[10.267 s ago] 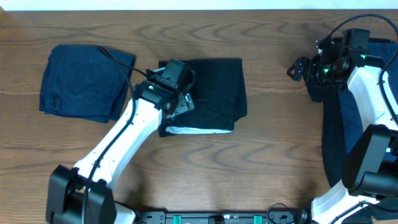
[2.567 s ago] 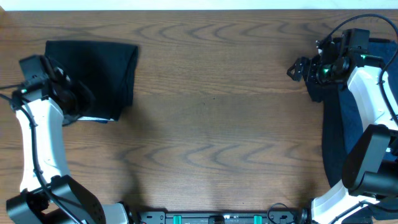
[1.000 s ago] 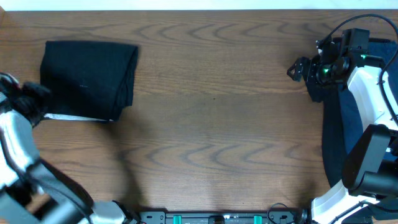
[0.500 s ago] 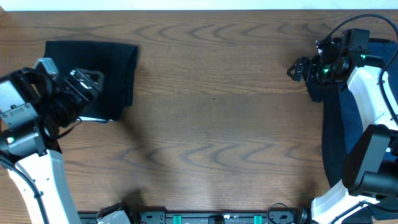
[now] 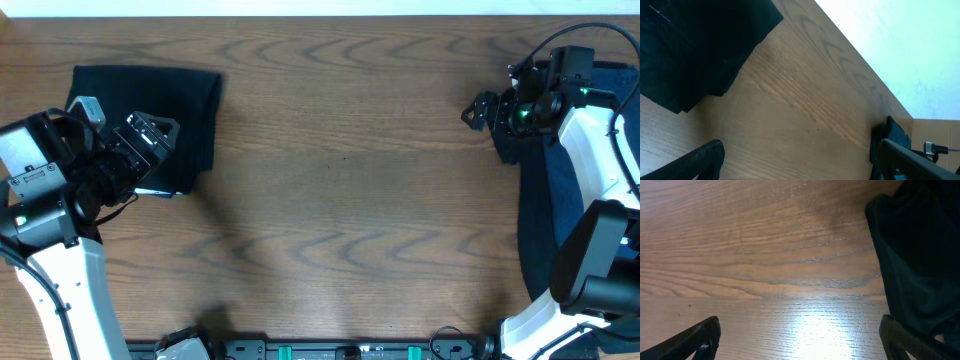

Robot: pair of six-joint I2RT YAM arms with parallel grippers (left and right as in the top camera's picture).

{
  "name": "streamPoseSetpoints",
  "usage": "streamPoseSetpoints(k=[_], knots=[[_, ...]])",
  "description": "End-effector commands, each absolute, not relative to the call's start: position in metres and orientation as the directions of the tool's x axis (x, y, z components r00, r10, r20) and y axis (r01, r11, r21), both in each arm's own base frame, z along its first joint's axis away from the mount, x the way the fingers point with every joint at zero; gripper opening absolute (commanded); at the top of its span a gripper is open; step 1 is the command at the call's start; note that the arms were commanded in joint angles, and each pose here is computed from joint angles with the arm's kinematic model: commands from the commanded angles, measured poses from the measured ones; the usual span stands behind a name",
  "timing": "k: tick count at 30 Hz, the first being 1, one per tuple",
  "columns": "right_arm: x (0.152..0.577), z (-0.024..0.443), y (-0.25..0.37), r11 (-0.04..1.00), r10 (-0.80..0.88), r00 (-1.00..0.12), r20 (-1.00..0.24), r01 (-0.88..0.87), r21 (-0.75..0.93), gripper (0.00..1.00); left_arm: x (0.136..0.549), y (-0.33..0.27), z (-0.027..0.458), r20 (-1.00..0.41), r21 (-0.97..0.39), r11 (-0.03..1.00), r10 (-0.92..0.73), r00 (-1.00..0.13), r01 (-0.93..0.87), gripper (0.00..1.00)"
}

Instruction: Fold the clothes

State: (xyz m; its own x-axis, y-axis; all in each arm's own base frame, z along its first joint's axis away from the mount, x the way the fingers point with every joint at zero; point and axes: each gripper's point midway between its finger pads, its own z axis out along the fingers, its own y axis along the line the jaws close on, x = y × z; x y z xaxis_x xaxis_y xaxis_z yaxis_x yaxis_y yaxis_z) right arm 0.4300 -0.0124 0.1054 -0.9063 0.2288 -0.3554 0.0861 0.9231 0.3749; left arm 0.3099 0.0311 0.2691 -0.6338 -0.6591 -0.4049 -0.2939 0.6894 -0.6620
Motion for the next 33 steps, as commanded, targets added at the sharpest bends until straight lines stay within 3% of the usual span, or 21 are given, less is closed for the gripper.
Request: streamPoseSetpoints(k=[1, 26, 33], knots=[[0.432, 0.108, -0.013, 0.924, 0.228, -0.904, -0.363, 0.083, 0.374, 0.99, 0.311, 0.029, 0.273, -0.417, -0.661, 0.698, -0.646, -0.639, -0.275, 0.98], [0.432, 0.110, -0.007, 0.925, 0.215, -0.906, -0.366, 0.068, 0.374, 0.99, 0.311, 0.029, 0.273, -0.417, -0.661, 0.698, -0.646, -0.639, -0.275, 0.98], [0.429, 0.158, 0.014, 0.933, 0.165, -0.865, -0.474, -0.019, 0.361, 0.99, 0.311, 0.029, 0.273, -0.416, -0.661, 0.698, -0.646, -0.639, -0.275, 0.98]])
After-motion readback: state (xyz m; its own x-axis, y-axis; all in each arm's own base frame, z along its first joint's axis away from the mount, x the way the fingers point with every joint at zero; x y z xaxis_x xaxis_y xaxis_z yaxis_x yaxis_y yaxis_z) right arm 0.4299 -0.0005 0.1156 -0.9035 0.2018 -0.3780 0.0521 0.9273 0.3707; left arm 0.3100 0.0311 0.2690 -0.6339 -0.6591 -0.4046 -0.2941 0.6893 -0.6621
